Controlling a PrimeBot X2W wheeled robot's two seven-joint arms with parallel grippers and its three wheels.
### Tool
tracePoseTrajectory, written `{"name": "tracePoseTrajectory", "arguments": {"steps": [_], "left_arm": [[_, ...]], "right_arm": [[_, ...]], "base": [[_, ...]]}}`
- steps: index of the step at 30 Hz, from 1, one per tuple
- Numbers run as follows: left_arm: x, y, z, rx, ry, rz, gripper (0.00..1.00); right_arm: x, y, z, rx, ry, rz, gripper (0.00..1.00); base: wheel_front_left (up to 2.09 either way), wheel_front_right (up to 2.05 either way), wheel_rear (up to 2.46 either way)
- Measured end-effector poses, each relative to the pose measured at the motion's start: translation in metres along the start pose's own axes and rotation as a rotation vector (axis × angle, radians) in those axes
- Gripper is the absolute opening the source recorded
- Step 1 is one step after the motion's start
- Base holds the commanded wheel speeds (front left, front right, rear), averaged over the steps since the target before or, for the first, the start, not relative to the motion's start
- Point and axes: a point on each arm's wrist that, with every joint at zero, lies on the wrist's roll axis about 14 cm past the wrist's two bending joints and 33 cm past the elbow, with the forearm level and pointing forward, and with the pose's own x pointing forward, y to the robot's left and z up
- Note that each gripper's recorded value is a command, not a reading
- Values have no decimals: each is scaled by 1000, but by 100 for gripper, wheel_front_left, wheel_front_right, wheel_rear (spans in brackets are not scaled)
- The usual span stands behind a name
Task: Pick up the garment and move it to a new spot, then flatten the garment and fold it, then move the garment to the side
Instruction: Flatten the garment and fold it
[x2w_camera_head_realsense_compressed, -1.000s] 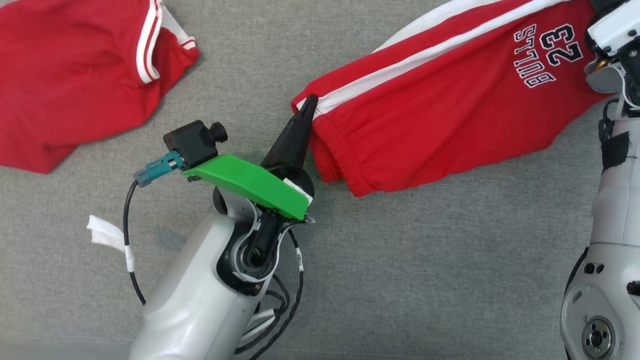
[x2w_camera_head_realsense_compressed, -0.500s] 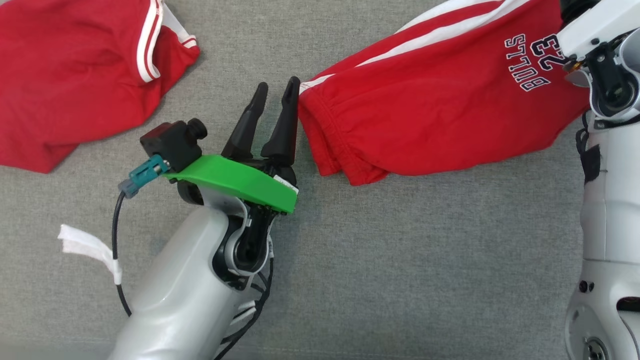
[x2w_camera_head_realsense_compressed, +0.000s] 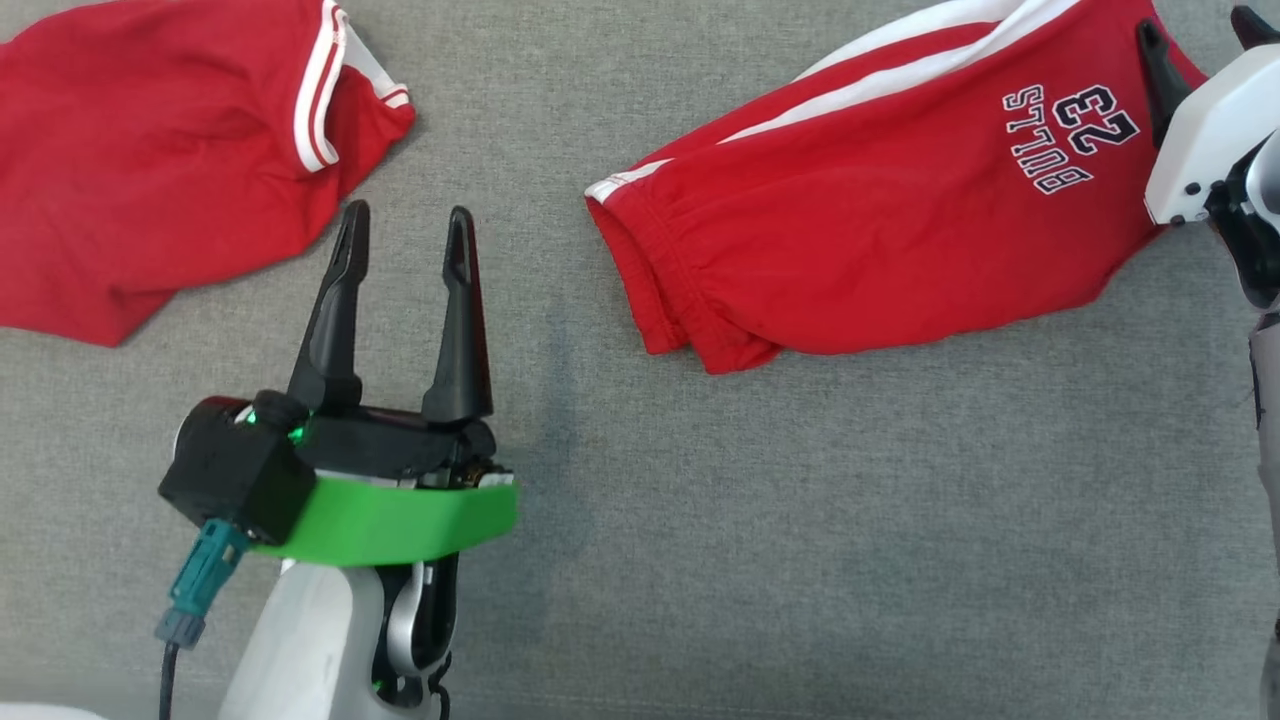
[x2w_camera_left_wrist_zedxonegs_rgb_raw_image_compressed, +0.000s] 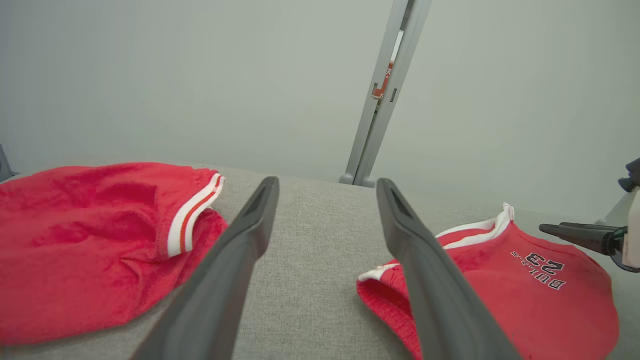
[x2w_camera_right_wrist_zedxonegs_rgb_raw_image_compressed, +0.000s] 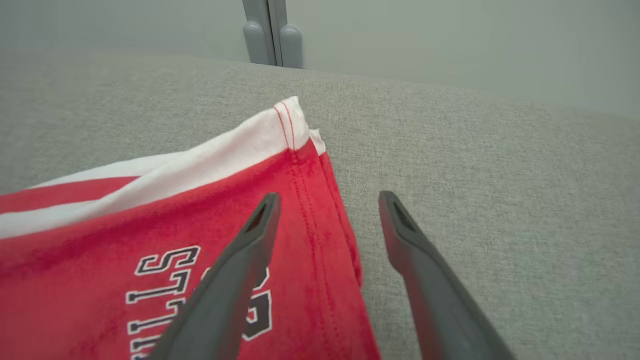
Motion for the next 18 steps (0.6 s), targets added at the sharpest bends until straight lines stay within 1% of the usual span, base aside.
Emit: {"name": "tracePoseTrajectory", "arguments": {"steps": [2, 5, 8, 9, 10, 15, 18], "left_arm": [[-7, 8, 0, 14, 1, 30, 100], [-14, 14, -6, 30, 23, 44, 100], [-19, 21, -10, 40, 40, 63, 100], [-21, 22, -12, 31, 46, 72, 100], [-23, 24, -13, 31, 53, 79, 100], [-33, 33, -20, 39, 84, 115, 100], [-44, 38, -26, 45, 113, 132, 100]], "right_arm": [[5, -4, -12, -2, 42, -17, 100], [13, -10, -26, -13, 90, -36, 100], [21, -4, -40, 8, 137, -27, 100], [23, 1, -43, 31, 151, -16, 51], [25, 5, -44, 65, 157, -4, 0], [21, 15, -39, 232, 119, 27, 0], [9, 2, -44, 334, 99, 1, 0]], "base": [[0, 0, 0], [0, 0, 0], [0, 0, 0], [0, 0, 0], [0, 0, 0], [0, 0, 0], [0, 0, 0]]}}
